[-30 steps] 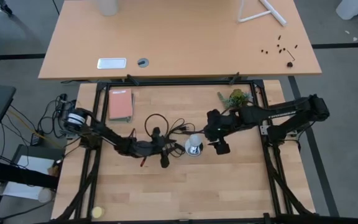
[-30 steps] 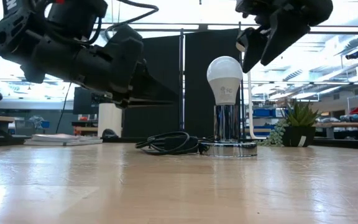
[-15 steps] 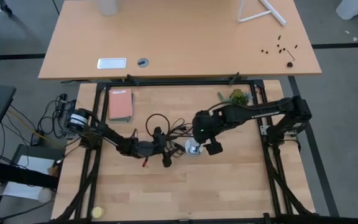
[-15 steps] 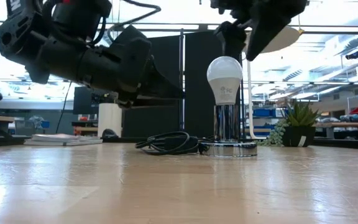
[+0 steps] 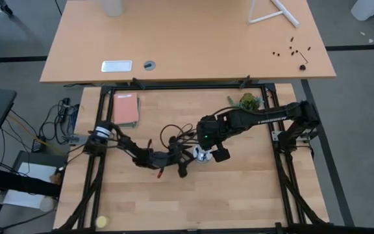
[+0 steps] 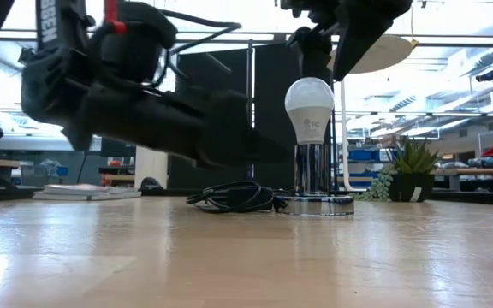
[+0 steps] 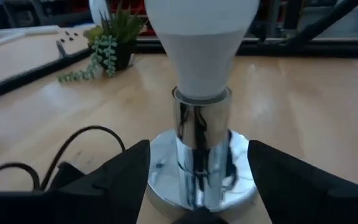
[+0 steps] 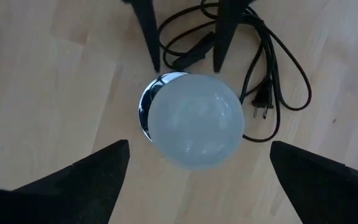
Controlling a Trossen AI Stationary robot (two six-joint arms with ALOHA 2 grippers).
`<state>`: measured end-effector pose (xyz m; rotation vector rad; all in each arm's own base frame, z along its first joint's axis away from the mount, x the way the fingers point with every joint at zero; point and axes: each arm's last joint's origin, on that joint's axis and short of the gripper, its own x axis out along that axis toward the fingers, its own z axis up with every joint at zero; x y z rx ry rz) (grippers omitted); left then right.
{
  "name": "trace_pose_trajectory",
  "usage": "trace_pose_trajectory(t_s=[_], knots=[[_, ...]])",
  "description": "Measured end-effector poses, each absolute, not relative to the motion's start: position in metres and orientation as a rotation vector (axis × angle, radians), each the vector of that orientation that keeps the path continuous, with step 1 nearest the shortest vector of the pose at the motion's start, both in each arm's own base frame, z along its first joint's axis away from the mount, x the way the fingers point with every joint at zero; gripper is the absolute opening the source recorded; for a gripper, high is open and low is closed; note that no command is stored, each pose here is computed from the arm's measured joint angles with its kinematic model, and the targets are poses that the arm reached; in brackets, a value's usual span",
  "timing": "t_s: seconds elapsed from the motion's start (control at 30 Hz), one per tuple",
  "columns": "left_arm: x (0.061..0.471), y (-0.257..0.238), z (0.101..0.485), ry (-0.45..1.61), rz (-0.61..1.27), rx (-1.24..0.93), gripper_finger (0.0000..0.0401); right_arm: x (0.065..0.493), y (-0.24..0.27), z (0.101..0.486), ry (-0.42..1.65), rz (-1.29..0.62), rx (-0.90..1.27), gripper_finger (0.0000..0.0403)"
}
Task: Screw lightbulb
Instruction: Insert the lightbulb into the lamp
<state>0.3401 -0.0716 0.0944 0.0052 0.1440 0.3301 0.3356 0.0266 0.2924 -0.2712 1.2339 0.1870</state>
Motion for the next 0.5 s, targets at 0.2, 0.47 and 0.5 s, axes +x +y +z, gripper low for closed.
trace_pose_trajectory(t_s=[0.2, 0.47, 0.5], knots=[[0.354, -0.066, 0.092, 0.139, 0.356, 0.035, 0.0296, 0.336, 0.027, 0.292, 1.234, 0.173, -0.25, 0.0397], [0.36, -0.055, 0.093, 0.141, 0.267, 0.013, 0.0279, 0.34, 0.028, 0.294, 1.188, 0.181, -0.248, 0.0397], [0.361, -0.055, 0.094, 0.141, 0.257, 0.012, 0.0275, 0.34, 0.028, 0.294, 1.187, 0.183, -0.246, 0.0397]])
